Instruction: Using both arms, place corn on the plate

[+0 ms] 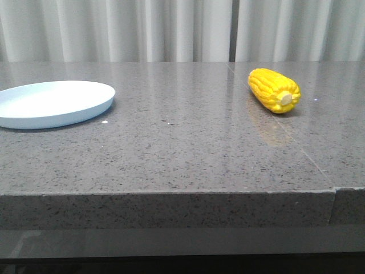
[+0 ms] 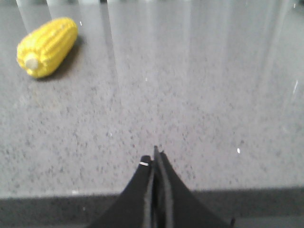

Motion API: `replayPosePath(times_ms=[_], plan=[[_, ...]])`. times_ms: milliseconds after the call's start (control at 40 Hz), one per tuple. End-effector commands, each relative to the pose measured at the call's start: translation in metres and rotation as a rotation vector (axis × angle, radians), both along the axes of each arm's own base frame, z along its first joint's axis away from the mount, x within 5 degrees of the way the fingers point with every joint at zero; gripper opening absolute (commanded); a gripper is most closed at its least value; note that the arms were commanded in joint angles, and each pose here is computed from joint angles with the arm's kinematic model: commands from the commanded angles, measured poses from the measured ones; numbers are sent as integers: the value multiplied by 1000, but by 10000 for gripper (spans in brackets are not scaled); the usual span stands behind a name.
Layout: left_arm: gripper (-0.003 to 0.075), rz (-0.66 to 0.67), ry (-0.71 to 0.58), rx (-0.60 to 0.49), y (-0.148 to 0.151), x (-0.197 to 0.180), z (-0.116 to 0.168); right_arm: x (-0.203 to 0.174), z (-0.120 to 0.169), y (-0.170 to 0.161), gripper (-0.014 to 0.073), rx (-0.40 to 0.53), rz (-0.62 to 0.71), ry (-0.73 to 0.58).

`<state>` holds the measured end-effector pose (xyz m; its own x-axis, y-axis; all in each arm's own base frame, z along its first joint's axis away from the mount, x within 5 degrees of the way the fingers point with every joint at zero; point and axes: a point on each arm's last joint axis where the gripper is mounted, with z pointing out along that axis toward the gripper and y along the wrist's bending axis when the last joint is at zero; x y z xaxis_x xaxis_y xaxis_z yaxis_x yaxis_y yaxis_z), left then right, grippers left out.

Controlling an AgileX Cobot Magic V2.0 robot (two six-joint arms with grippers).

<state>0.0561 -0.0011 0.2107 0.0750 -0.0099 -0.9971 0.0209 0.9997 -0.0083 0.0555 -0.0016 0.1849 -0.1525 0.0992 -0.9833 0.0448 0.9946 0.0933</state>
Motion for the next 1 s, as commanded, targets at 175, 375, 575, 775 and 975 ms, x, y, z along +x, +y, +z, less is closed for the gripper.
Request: replayPosePath(times_ms=[175,375,575,775,975], plan=[[-20,-1,-283,-20,0,-23,78,-18,83,0,-61,-30,-4,-291],[-20,27,-137,38,2,-23,117,-27,137,1,-61,-29,-4,-259],[-20,40,-10,74,3,2,131,-4,168,0,-89,-26,-3,-183],[-20,38,13,76,3,9,130,10,169,-1,-90,-25,-3,-137],[104,38,11,76,3,9,131,10,169,-1,78,-25,-3,-139]])
